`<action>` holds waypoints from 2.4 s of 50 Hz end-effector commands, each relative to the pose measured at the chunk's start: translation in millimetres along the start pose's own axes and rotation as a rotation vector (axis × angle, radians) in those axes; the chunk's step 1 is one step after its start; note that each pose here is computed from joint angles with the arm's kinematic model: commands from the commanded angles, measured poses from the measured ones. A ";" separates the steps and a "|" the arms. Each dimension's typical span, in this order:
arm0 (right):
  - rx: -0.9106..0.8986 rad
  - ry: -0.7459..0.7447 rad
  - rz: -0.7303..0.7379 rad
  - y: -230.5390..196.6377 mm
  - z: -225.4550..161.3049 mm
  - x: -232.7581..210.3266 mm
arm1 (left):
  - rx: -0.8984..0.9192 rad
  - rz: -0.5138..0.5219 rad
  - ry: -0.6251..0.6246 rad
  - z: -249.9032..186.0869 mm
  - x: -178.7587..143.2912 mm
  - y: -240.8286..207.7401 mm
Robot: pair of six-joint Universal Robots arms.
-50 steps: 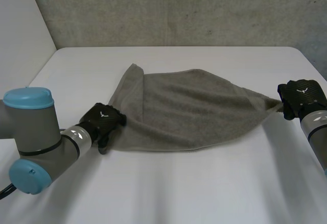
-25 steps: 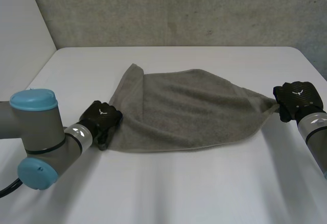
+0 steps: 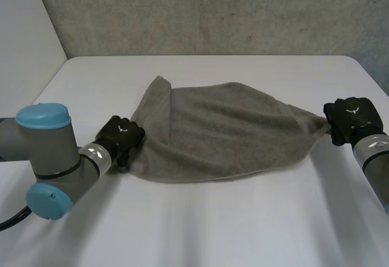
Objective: Fold the towel.
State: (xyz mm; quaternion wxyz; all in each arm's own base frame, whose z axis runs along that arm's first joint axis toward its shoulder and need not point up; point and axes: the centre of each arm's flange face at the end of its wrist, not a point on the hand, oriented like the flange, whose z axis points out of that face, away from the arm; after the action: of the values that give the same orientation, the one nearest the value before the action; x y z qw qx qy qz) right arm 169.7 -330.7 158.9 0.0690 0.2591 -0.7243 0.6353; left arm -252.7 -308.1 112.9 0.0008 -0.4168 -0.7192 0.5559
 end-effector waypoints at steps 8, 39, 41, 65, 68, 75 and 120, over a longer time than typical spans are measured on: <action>0.002 -0.008 -0.002 -0.6 -0.7 -2.8 | 0.019 -0.004 -0.028 1.3 -6.7 -2.5; 0.231 0.109 -0.038 -114.9 -49.0 50.9 | 0.309 -0.086 -0.304 -76.0 -78.2 -111.2; 0.256 0.106 -0.041 -131.6 -57.8 57.0 | 0.368 -0.103 -0.335 -91.3 -87.5 -126.8; -0.060 -0.159 -0.342 -130.5 -8.4 16.4 | 0.091 -0.014 -0.264 -26.5 -96.0 -91.5; -0.031 -0.161 -0.372 -132.3 10.9 5.3 | 0.082 0.025 -0.305 -3.7 -105.8 -90.3; 0.292 0.057 -0.363 -189.1 49.9 9.5 | 0.329 0.055 -0.463 15.1 -142.9 -141.9; 0.004 -0.091 -0.260 -90.2 -89.8 34.9 | 0.269 -0.099 -0.283 -135.6 -81.4 -56.8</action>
State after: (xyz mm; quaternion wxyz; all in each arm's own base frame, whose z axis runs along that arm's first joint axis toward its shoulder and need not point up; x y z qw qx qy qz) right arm 185.6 -274.7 241.6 0.0978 0.4085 -0.6729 0.6090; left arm -184.3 -276.6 215.4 -0.0156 -0.2925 -0.6789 0.6733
